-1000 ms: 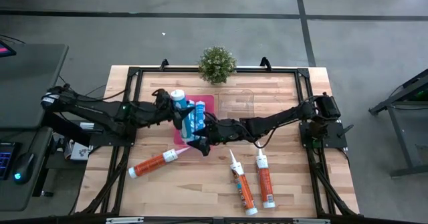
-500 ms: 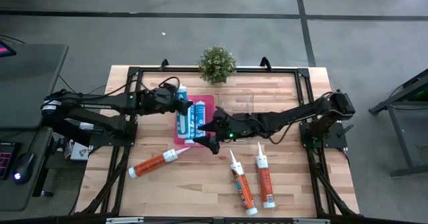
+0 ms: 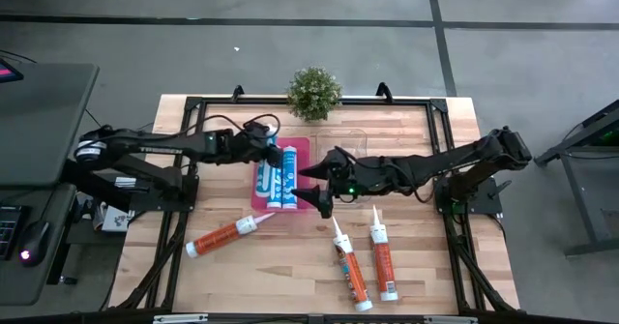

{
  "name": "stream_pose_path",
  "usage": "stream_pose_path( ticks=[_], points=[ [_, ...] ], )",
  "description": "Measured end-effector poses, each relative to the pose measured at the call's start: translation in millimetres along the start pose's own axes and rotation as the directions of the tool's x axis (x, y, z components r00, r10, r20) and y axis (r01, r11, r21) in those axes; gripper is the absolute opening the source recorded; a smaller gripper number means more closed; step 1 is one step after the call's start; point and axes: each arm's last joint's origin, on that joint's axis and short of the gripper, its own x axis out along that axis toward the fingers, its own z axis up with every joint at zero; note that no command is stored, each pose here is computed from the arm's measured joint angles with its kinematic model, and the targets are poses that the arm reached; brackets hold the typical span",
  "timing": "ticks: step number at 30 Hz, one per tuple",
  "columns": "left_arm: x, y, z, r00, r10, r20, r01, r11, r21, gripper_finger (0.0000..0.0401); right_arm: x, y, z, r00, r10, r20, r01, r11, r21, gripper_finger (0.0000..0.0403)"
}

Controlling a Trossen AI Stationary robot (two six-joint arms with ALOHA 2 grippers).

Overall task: Pick & place silicon tubes, Sealant and Lysol wipes
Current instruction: Put the blue sealant into the pink bin, then put the right orange sealant into the transparent bin

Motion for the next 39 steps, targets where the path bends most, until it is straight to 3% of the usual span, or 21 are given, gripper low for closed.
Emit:
stream_pose_path(
  ticks=[12,25,32,39],
  points=[
    [32,2,-15,0.991,0.122,-0.053,-0.126,0.99,-0.07,0.0184,0,-2,-3,0.999,-0.014,-0.035,0.014,1.0,-0.011,0.0334],
    [39,4,-20,0.987,0.139,-0.087,-0.154,0.966,-0.209,0.0186,0,-3,-4,0.999,-0.019,-0.048,0.019,1.0,-0.015,0.0334],
    [38,5,-21,0.984,0.152,-0.095,-0.171,0.955,-0.242,0.0335,0,-3,-5,0.999,-0.021,-0.05,0.02,1.0,-0.016,0.0334],
    [37,8,-23,0.977,0.178,-0.114,-0.2,0.953,-0.228,0.0355,0,-3,-5,0.999,-0.021,-0.051,0.02,1.0,-0.016,0.0334]
  ],
)
